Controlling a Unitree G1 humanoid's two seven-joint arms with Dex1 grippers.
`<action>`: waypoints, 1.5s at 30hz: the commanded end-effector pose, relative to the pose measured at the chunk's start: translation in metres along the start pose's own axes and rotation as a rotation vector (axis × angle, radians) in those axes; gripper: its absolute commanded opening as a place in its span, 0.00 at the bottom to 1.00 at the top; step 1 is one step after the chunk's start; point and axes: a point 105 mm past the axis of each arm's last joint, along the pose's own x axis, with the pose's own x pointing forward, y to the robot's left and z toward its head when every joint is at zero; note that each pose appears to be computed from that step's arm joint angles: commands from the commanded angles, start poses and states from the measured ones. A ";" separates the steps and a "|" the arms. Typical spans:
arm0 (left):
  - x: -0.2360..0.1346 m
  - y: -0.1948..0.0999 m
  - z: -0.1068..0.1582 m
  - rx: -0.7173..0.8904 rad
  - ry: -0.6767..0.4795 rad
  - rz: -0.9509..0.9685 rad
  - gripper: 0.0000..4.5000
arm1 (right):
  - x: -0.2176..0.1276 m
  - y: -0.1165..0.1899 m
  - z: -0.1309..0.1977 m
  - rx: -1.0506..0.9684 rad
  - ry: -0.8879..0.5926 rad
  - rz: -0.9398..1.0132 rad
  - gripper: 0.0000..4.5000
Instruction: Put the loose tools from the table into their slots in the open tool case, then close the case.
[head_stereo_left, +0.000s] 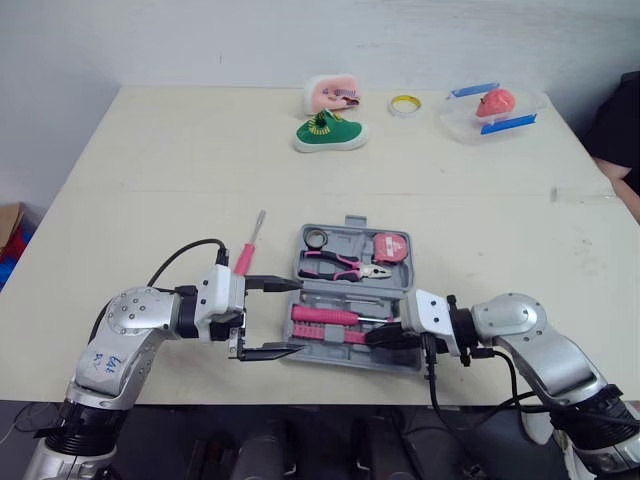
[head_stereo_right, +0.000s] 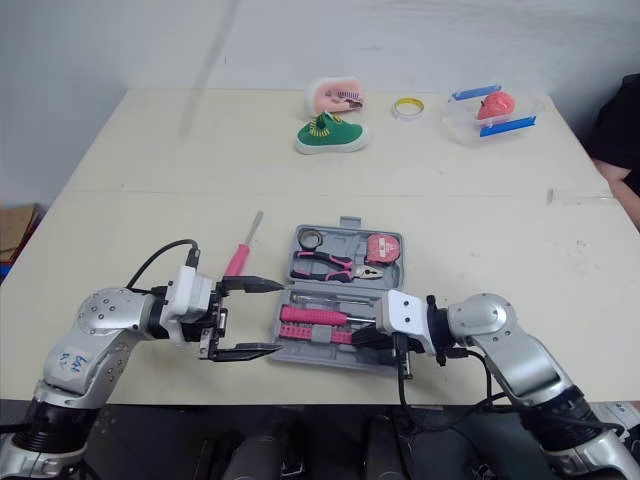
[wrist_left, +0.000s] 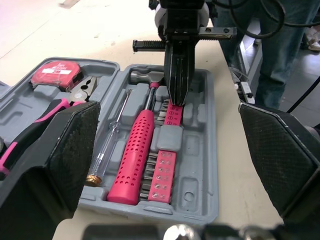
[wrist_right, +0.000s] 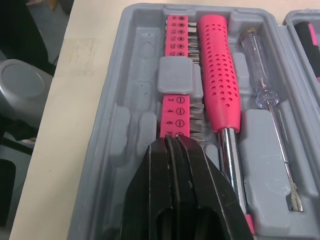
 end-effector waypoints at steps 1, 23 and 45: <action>-0.030 0.017 -0.004 0.015 0.035 0.154 1.00 | -0.045 -0.011 0.042 -0.088 -0.330 -0.159 0.01; -0.275 0.032 -0.073 -0.096 0.366 1.191 1.00 | -0.307 0.000 -0.078 -0.040 0.186 -1.018 0.99; -0.079 0.098 -0.029 -0.343 0.217 0.892 1.00 | -0.171 -0.042 0.014 -0.171 -0.399 -0.754 0.99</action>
